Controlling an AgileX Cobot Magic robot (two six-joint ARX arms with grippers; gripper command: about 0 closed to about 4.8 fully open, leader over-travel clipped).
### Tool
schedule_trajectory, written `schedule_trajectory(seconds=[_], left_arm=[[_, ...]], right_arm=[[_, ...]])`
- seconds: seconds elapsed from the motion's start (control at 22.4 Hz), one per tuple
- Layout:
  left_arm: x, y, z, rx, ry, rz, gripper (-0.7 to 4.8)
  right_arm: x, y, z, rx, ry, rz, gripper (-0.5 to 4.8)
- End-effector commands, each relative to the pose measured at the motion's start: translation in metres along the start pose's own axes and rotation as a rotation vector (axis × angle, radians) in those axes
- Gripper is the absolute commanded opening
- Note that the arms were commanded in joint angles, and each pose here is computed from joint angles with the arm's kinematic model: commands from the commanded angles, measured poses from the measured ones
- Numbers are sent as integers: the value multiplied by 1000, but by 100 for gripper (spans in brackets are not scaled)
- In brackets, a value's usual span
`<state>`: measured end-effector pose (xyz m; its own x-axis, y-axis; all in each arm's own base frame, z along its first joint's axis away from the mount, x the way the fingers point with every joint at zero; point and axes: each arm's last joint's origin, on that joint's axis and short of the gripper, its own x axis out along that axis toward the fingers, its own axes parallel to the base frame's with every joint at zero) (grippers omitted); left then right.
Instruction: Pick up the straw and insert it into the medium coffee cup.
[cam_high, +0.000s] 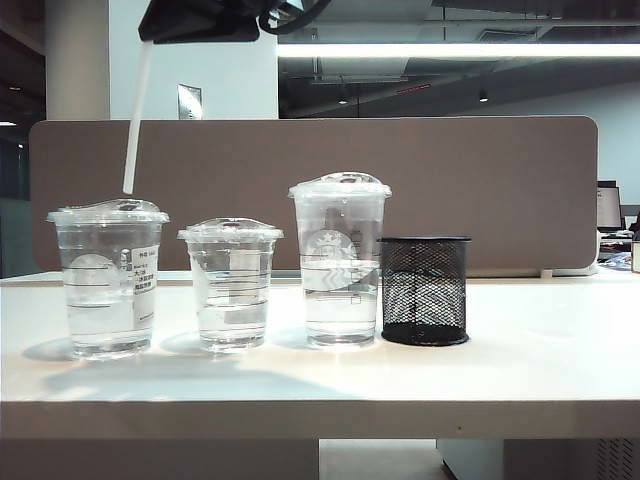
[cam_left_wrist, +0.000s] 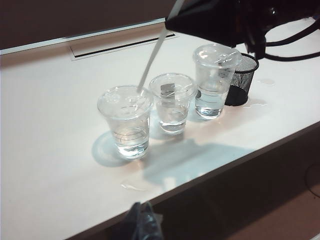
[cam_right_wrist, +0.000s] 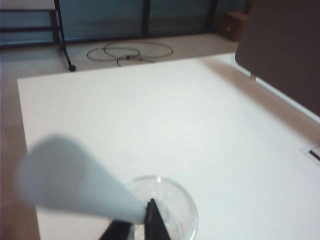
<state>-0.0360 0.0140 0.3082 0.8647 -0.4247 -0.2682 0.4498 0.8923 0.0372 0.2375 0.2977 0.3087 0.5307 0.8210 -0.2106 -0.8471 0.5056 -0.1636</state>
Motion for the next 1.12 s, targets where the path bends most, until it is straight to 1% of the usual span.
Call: schedule_trajectory(seconds=[0.04,0.58,0.98,1.07,1.12], left_arm=[[0,0,1,1,-13,3,-3],[0,0,1,1,-13,3,-3],[0,0,2,1,-14,3,-3],[0,0,1,1,-13,3,-3],[0,0,1,1,-13,3,-3]], right_arm=[[-1,1,1,4,8,2,40],[3,1,-4,6,30,7,40],[22,4,-27,14,95,23,43],[32,5,-38,16,114,27,179],[35,5,-42,16,113,26,266]])
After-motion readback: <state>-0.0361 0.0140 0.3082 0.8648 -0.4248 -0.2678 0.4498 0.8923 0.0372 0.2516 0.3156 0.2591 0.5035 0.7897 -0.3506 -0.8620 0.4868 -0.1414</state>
